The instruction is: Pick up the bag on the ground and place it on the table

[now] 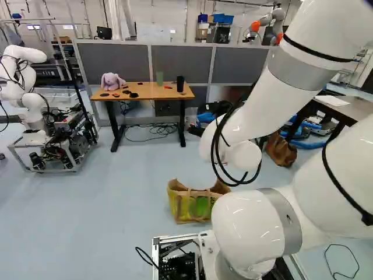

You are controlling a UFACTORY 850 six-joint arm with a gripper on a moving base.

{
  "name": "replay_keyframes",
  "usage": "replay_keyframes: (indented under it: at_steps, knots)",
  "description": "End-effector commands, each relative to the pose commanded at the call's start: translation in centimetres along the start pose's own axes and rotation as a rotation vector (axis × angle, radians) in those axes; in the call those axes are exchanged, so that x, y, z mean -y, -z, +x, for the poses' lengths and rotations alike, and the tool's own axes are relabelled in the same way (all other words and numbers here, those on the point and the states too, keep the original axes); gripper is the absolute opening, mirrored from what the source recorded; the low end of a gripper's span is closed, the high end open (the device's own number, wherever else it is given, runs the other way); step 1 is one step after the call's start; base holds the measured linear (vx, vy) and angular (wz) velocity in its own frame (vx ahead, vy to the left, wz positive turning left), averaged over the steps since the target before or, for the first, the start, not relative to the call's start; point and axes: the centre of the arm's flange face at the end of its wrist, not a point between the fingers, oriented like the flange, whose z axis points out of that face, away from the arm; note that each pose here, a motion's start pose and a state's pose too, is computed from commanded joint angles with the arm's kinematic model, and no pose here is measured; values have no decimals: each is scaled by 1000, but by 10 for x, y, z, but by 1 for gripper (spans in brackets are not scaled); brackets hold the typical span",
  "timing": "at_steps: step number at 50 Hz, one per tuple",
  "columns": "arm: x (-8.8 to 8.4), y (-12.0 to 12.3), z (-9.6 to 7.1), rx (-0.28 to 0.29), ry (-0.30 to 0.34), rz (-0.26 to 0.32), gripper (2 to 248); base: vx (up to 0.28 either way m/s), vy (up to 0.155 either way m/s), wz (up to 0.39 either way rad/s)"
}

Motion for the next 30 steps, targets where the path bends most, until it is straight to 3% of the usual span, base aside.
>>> replay_keyframes:
  at_steps: [9,23,30]
  knots:
    - [0,0,0,0,0,0,247,155,-1,-14]
    - [0,0,0,3,0,0,247,2,-2,-1]
    - [0,-5,-1,45,0,0,247,0,0,0]
